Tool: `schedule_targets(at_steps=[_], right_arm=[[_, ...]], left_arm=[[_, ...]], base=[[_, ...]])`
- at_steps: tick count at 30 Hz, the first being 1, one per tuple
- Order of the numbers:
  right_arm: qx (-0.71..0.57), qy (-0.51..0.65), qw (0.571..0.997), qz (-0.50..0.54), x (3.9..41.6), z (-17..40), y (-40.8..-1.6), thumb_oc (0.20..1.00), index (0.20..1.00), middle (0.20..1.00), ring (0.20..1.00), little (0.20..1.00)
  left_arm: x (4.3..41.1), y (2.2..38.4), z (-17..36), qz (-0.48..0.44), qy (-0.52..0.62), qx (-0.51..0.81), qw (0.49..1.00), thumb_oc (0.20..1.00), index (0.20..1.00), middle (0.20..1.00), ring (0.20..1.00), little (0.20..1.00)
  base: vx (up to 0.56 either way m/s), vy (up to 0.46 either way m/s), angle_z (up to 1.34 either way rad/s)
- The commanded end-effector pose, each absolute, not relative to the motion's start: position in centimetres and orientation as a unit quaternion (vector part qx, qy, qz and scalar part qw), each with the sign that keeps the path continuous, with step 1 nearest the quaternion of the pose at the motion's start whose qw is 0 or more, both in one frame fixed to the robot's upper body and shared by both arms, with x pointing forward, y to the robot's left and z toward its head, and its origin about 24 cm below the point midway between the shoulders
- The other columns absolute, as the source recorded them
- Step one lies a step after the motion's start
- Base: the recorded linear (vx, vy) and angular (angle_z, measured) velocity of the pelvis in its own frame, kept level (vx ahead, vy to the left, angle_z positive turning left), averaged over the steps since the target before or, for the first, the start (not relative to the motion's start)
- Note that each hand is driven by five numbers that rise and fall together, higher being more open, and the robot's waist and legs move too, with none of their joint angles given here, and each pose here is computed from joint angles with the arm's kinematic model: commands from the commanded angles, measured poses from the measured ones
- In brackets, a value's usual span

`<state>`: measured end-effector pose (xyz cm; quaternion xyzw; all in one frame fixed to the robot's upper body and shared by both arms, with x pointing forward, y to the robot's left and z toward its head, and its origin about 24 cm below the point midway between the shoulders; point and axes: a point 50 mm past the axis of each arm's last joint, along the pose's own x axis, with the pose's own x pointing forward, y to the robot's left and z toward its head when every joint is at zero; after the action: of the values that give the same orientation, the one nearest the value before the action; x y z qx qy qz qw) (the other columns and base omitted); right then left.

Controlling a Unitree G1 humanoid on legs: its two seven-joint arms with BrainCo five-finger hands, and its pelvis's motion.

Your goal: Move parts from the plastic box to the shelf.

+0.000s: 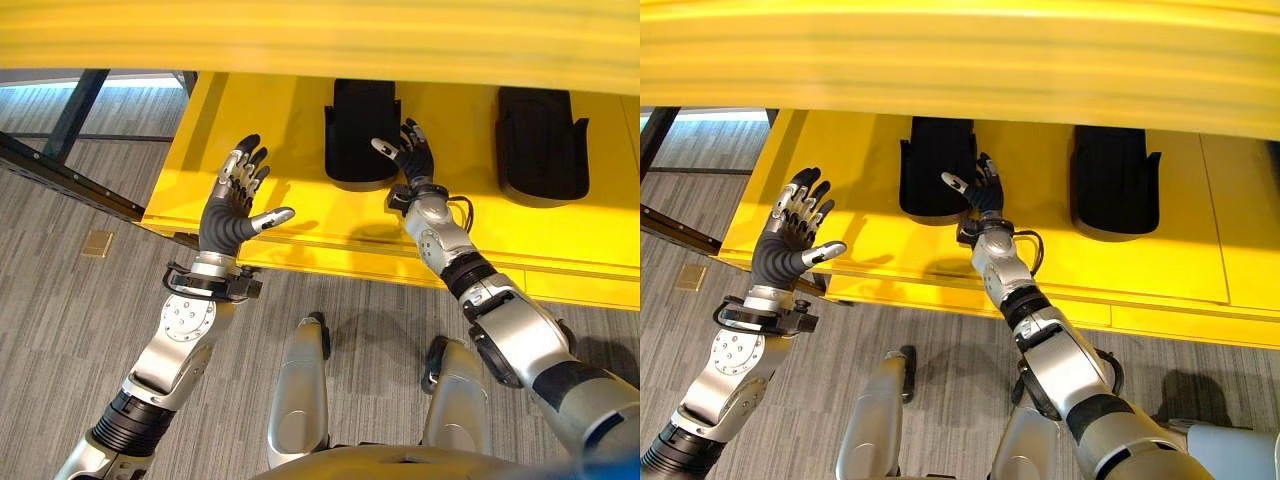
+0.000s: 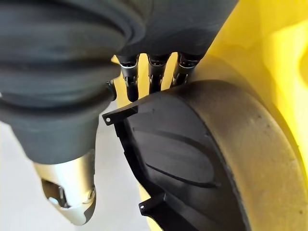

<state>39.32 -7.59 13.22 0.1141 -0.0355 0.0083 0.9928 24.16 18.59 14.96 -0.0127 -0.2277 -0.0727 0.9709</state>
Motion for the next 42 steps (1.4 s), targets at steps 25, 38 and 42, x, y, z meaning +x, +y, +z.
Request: schedule_targets(at_steps=[25, 38, 42], right_arm=[[0.109, 0.059, 0.990, 0.073, 37.2, 9.1, -2.9, 1.000, 1.000, 1.000, 1.000, 1.000], [0.052, -0.110, 0.992, 0.023, 37.7, 15.1, -8.7, 1.000, 1.000, 1.000, 1.000, 1.000], [0.047, -0.176, 0.983, 0.013, 36.8, 17.3, -10.3, 1.000, 1.000, 1.000, 1.000, 1.000]], left_arm=[[23.1, 17.8, 18.7, -0.094, -0.328, -0.026, 0.940, 1.000, 1.000, 1.000, 1.000, 1.000], [23.3, 17.7, 18.4, -0.097, -0.319, -0.018, 0.943, 1.000, 1.000, 1.000, 1.000, 1.000], [23.3, 17.8, 18.3, -0.097, -0.318, -0.012, 0.943, 1.000, 1.000, 1.000, 1.000, 1.000]], base=[[0.00, 0.000, 0.00], [0.00, 0.000, 0.00], [0.00, -0.008, -0.01]])
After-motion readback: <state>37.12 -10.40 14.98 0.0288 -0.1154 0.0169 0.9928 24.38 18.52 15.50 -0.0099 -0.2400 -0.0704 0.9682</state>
